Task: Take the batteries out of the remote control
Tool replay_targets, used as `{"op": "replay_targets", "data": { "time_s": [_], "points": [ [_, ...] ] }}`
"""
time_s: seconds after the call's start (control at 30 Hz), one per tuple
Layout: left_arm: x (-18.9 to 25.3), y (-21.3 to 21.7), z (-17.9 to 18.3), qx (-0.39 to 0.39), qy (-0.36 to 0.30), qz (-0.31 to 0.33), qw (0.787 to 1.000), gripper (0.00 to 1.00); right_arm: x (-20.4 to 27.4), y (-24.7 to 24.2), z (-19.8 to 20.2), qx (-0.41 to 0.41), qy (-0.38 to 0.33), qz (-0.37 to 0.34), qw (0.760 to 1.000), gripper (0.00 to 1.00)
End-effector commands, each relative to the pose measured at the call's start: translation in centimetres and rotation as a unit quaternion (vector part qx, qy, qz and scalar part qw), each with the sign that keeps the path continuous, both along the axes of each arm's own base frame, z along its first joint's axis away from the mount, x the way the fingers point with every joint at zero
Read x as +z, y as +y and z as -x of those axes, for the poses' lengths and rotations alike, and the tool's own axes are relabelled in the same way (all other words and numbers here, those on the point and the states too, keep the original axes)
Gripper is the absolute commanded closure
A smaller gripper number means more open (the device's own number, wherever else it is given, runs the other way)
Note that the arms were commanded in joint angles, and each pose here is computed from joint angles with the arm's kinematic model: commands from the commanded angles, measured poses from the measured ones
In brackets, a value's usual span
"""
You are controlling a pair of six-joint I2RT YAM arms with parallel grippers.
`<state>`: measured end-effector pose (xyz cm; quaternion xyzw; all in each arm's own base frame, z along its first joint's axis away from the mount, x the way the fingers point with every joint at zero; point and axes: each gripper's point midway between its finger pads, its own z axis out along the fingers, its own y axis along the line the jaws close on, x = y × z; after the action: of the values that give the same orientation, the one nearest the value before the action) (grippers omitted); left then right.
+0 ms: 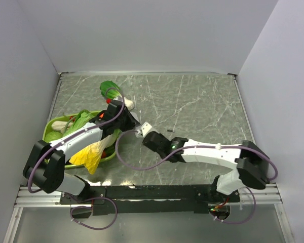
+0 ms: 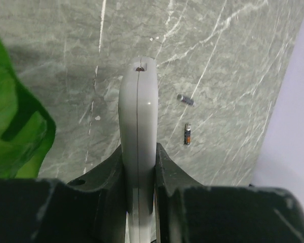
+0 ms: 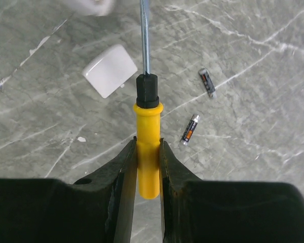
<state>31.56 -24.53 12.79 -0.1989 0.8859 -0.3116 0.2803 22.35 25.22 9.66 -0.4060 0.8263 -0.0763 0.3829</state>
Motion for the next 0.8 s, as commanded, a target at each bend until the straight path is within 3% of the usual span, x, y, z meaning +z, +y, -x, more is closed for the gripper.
{"op": "replay_targets", "data": {
  "time_s": [0.0,0.2,0.43,0.77],
  "points": [
    [4.4,-1.4,-0.9,-0.063,-0.085,0.007,0.994,0.99,3.7,-1.4,0.3,-0.041,0.008,-0.116,0.992,1.0],
    [4.7,-3.5,-0.1,-0.161,-0.107,0.009,0.981,0.99,6.0,-5.1,-0.4,-0.128,0.018,-0.253,0.959,1.0],
    [1.4,-5.9,-0.3,-0.211,-0.066,-0.001,0.975,0.98,5.1,-9.8,-3.4,-0.21,0.037,-0.276,0.937,1.0],
    [-4.6,-5.8,-3.2,-0.223,-0.01,-0.114,0.968,0.99,-0.8,-13.8,-7.5,-0.295,0.126,-0.262,0.91,1.0]
  ]
}}
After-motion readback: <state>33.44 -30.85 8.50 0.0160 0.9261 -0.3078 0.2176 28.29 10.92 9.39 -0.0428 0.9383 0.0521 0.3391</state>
